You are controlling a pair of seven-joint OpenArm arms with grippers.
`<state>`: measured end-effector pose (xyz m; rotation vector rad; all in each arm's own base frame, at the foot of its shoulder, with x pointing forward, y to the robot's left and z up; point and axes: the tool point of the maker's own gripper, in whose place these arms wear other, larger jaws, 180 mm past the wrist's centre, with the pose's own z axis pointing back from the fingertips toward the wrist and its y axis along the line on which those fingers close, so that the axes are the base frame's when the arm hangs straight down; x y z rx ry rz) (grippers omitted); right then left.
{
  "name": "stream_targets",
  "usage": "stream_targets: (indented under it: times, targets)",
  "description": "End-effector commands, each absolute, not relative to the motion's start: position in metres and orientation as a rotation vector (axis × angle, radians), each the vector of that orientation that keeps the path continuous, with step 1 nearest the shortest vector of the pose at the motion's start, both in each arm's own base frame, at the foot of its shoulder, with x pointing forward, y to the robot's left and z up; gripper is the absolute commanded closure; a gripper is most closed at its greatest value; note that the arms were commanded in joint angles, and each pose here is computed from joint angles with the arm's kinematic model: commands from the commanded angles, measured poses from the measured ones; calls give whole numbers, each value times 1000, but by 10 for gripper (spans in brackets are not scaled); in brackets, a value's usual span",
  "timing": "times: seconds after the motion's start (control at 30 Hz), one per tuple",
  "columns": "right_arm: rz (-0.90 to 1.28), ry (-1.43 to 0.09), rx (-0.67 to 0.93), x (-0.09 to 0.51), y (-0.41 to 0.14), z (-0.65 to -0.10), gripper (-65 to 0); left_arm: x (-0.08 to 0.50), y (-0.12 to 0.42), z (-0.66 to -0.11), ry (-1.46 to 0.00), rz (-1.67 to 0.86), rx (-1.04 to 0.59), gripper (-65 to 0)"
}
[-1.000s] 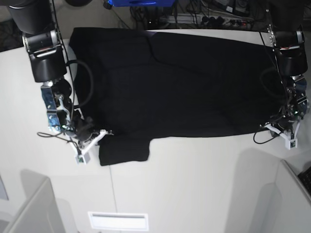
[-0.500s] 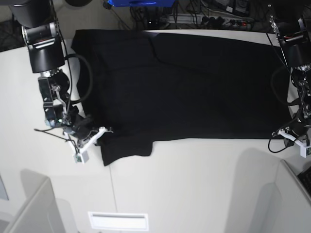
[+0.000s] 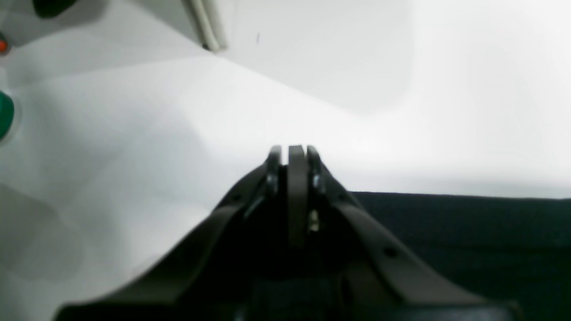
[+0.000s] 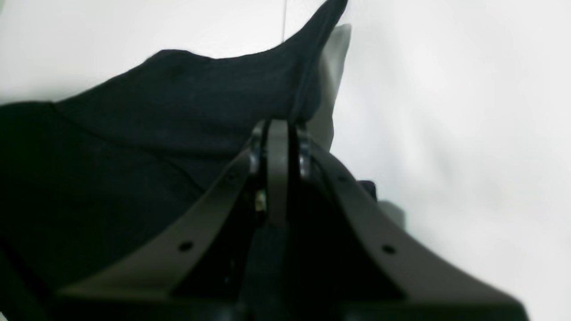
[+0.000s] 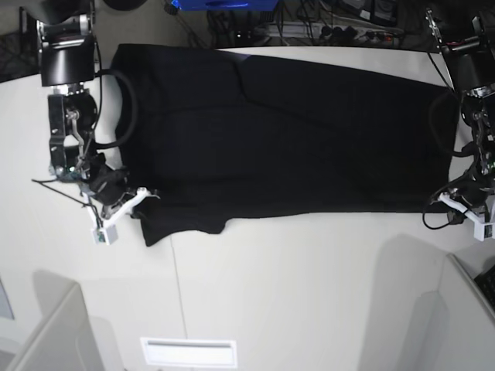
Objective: Fold the T-shirt properly
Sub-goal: 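Lift the hem corners and fold them toward the collar edge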
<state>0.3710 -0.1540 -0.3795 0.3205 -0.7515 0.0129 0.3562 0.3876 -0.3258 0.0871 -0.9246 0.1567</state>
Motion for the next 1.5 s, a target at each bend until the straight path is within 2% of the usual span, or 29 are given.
stream_targets:
  times: [0.0,0.17,0.8,1.27,1.47]
  targets:
    - [13,-798,311,378,-161,-365,0,359,406,-297,-994,160,146,0]
    - [1,-816,311,360,-165,-359,0,351,404,-277,-1041,129,175,0]
    - [18,-796,326,305,-154,-335,0,297,403,-281,-994,71,242,0]
    - [40,-726,333,253,-143,-347,0,270,390,-294,-930,7,248,0]
    - [-13,-705,309,238,-158,-354,0,260,394,-293,-919,3,265,0]
